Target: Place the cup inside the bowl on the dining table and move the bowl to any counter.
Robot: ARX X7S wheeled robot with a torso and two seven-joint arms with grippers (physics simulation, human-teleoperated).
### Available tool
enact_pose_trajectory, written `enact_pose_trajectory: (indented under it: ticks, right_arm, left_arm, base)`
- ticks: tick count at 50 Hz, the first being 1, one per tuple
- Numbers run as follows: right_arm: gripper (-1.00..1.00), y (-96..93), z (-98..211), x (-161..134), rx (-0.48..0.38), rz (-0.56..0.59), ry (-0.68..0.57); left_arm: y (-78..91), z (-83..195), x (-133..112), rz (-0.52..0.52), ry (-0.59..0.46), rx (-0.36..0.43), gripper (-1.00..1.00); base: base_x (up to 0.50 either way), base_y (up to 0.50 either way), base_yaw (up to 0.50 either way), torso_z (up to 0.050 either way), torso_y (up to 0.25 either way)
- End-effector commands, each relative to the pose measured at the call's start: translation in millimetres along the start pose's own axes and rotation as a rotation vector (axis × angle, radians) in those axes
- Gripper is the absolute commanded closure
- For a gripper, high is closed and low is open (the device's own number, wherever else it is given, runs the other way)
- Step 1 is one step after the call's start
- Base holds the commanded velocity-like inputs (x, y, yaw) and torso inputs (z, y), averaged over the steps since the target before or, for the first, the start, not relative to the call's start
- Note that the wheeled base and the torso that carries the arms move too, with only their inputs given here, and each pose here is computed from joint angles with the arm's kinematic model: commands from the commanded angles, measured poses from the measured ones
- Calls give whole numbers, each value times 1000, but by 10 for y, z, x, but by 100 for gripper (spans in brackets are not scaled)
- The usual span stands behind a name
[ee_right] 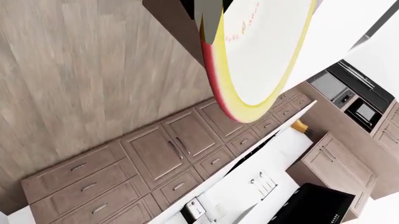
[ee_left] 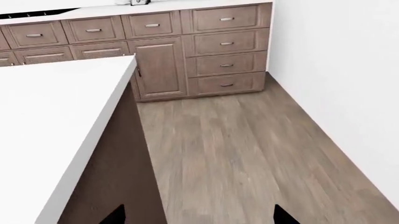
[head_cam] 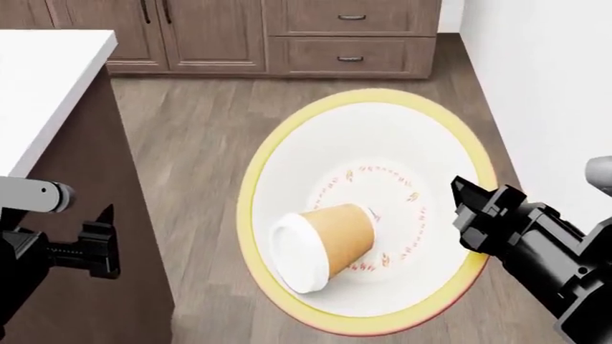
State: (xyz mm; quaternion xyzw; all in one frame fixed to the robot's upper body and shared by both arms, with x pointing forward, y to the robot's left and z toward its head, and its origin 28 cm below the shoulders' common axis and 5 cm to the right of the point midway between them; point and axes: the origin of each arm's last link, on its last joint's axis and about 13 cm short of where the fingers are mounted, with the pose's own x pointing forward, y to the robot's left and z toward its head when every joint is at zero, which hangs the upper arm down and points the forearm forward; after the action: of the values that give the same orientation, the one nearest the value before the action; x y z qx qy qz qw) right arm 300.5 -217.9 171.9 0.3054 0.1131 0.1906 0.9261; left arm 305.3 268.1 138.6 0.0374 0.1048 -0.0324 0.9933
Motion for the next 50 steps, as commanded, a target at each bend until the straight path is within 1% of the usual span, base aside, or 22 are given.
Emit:
enact_pose_trajectory:
  ticks: [1, 23, 30, 44, 50]
  right_arm:
    - [100, 33, 32, 2, 12, 36, -21]
    - [100, 44, 46, -7, 15, 35, -29]
    - [100, 29, 39, -7, 18, 32, -35]
    - [100, 8, 2, 6, 23, 28, -29]
    - [100, 6, -1, 4, 25, 28, -26]
  left_arm:
    - [-5, -12, 0, -1, 0, -3, -100]
    - [-16, 10, -13, -3, -8, 0, -100]
    - [6, 12, -9, 5, -6, 3, -100]
    - [-20, -6, 7, 9, -3, 7, -100]
    - [-2, -13, 7, 16, 0, 3, -100]
  base:
    - [500, -60, 0, 0, 0]
    - [500, -44, 0, 0, 1]
    - [500, -31, 0, 0, 2]
    - [500, -23, 0, 1, 1]
    - [500, -17, 0, 0, 2]
